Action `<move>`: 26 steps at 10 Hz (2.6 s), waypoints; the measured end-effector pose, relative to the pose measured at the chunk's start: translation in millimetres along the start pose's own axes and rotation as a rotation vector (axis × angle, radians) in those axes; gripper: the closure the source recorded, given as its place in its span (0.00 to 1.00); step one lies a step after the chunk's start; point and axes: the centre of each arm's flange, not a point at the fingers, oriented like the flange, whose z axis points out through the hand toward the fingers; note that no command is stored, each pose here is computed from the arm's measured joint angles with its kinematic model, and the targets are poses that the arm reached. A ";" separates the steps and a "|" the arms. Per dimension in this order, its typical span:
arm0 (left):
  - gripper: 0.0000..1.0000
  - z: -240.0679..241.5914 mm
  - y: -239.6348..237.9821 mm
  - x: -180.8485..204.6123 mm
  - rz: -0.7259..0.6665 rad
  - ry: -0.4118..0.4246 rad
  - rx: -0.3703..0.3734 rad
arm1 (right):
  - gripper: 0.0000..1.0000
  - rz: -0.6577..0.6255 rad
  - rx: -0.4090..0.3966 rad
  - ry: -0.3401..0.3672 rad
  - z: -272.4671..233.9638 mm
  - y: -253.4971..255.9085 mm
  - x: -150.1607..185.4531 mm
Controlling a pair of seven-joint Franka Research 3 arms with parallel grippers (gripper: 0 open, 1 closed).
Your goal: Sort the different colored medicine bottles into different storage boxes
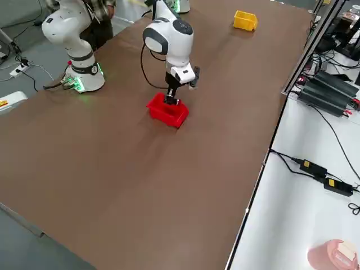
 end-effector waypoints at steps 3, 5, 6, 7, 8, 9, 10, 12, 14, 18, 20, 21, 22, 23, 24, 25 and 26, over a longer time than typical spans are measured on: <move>0.00 0.5 -1.5 0.4 0.027 -0.001 0.000 | 0.58 0.008 0.004 0.006 2.9 1.2 -1.8; 0.00 -0.6 0.3 -1.9 0.031 -0.016 0.001 | 0.33 0.015 0.016 0.012 2.5 -1.2 -0.7; 0.00 -0.9 0.0 -3.7 0.031 -0.030 0.003 | 0.19 0.017 0.018 0.013 2.5 -1.5 -0.6; 0.00 -2.5 1.8 -4.5 0.035 -0.031 0.003 | 0.04 0.018 0.019 0.014 2.3 -1.5 -0.6; 0.00 -5.2 6.9 -5.7 0.045 -0.031 0.003 | 0.00 0.019 0.019 0.015 2.1 -1.4 -0.5; 0.00 -6.8 14.5 -7.8 0.059 -0.037 0.003 | 0.00 0.020 0.020 0.018 1.4 -1.3 -0.1; 0.00 -7.2 19.7 -9.5 0.069 -0.045 0.004 | 0.00 0.024 0.020 0.025 -1.5 -0.9 1.4; 0.00 -7.0 21.1 -10.5 0.072 -0.051 0.005 | 0.00 0.060 0.013 0.067 -22.9 3.4 11.9; 0.00 -7.3 21.0 -10.5 0.072 -0.051 0.005 | 0.00 0.157 0.008 0.115 -67.0 14.0 29.6; 0.00 -7.3 19.1 -10.3 0.068 -0.051 0.005 | 0.00 0.249 0.003 0.174 -166.8 46.2 48.6; 0.00 -7.3 18.8 -10.2 0.068 -0.051 0.005 | 0.00 0.299 -0.017 0.178 -220.4 48.6 52.1; 0.00 -7.3 18.6 -10.2 0.067 -0.051 0.005 | 0.00 0.316 -0.026 0.173 -248.6 47.7 50.7; 0.00 -7.3 18.9 -10.3 0.068 -0.051 0.005 | 0.00 0.351 -0.022 0.159 -268.5 44.4 47.4; 0.00 -7.3 19.4 -10.3 0.069 -0.051 0.005 | 0.00 0.389 -0.014 0.137 -279.3 36.7 45.4; 0.00 -7.3 19.8 -10.4 0.069 -0.051 0.005 | 0.00 0.400 -0.008 0.109 -283.9 23.5 45.3; 0.00 -7.4 19.9 -10.4 0.070 -0.051 0.005 | 0.00 0.397 -0.004 0.084 -289.4 10.8 44.9; 0.00 -7.5 19.9 -10.4 0.070 -0.051 0.005 | 0.00 0.395 -0.003 0.071 -297.5 4.0 43.1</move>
